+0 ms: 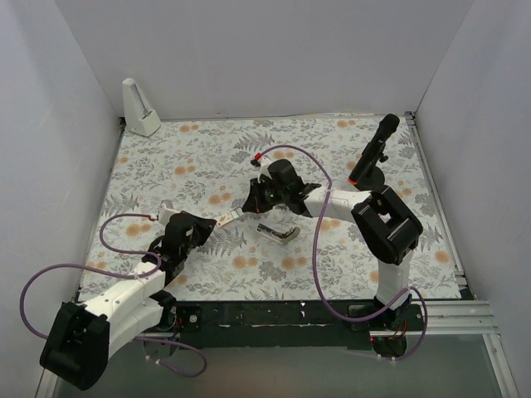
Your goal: Load the staples into the stapler
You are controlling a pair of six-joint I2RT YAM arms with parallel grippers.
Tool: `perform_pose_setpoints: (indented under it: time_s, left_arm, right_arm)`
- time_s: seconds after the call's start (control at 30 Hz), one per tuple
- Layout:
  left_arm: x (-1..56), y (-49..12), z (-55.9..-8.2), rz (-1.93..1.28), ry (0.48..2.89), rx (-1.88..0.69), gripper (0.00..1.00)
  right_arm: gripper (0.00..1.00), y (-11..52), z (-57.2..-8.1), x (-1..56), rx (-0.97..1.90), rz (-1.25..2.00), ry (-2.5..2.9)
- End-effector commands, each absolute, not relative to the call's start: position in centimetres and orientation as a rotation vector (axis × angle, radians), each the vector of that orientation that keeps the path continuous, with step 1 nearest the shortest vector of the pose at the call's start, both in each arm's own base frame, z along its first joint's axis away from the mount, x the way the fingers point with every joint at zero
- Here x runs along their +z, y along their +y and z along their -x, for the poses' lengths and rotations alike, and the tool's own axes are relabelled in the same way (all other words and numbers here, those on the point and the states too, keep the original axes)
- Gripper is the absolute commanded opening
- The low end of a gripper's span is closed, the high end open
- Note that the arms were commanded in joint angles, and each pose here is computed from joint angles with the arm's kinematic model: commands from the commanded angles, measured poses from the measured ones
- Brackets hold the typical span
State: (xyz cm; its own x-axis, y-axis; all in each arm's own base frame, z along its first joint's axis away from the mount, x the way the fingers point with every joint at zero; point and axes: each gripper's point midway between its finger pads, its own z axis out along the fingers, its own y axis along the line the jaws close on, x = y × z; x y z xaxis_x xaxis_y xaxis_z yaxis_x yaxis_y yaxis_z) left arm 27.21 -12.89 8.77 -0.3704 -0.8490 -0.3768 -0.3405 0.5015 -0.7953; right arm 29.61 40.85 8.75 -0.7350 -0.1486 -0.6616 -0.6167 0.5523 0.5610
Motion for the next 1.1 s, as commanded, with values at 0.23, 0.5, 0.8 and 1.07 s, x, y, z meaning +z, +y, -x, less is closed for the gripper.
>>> perform_pose_setpoints:
  time_s: [0.23, 0.5, 0.8, 1.07]
  left_arm:
    - [7.6, -10.2, -29.0, 0.864, 1.910, -0.674, 0.00]
    - [5.4, -7.6, -29.1, 0.969, 1.916, -0.577, 0.00]
    - [3.6, -4.9, -27.9, 1.129, 1.904, -0.448, 0.27]
    - [6.1, -4.9, -28.3, 1.088, 1.873, -0.463, 0.55]
  right_arm:
    - [0.01, 42.6, -32.9, 7.2, 1.052, 0.612, 2.204]
    - [0.01, 42.9, -34.2, 6.0, 1.010, 0.568, 2.219]
    - [0.01, 43.7, -33.9, 5.2, 0.981, 0.610, 2.237]
    - [0.12, 43.5, -33.6, 4.4, 0.927, 0.640, 2.270]
